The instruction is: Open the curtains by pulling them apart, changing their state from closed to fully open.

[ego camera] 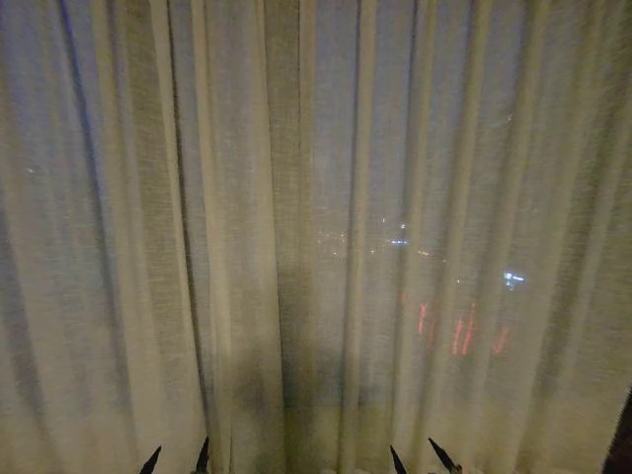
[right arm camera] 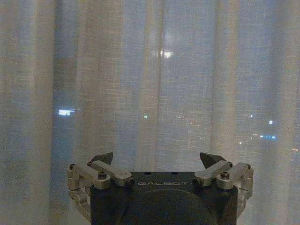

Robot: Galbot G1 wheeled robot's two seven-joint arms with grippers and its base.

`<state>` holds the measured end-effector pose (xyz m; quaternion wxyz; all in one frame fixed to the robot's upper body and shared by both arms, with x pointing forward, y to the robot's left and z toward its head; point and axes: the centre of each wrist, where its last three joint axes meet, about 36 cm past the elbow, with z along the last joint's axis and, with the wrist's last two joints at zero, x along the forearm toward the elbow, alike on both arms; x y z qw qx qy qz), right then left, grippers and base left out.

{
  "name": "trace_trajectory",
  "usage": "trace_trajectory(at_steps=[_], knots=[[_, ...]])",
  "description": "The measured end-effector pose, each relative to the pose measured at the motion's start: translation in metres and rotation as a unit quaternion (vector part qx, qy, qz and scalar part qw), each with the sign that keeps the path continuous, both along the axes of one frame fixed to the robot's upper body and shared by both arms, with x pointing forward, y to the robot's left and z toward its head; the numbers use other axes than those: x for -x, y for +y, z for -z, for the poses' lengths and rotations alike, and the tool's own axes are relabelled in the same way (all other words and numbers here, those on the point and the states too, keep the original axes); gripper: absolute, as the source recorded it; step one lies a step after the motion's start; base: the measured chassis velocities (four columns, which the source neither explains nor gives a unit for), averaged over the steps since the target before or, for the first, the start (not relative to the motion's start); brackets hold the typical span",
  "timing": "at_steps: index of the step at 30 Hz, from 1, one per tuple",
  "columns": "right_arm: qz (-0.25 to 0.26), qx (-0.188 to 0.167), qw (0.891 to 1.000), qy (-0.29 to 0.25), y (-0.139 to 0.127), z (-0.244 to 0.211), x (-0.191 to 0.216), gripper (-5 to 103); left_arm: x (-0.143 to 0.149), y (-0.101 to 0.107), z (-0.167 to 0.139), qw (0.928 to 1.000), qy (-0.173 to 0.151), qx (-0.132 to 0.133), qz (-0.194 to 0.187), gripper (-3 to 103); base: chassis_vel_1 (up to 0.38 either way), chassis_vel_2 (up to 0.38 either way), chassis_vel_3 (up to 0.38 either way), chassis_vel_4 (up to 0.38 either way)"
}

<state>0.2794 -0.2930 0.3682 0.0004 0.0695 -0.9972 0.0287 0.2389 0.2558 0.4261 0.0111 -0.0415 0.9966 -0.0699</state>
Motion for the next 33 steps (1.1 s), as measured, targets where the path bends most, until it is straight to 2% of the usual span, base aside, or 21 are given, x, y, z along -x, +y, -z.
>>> trace_trajectory(at_steps=[19, 33], knots=[[0.012, 0.0, 1.0, -0.011, -0.003, 0.01, -0.002, 100, -0.001, -0.001, 0.006, 1.0, 0.005, 0.001, 0.001, 100, -0.126, 0.125, 0.127, -0.116], [0.018, -0.008, 1.0, -0.013, -0.002, 0.01, -0.002, 100, -0.002, -0.001, 0.008, 1.0, 0.0, 0.0, 0.004, 100, -0.007, 0.012, 0.011, -0.007]])
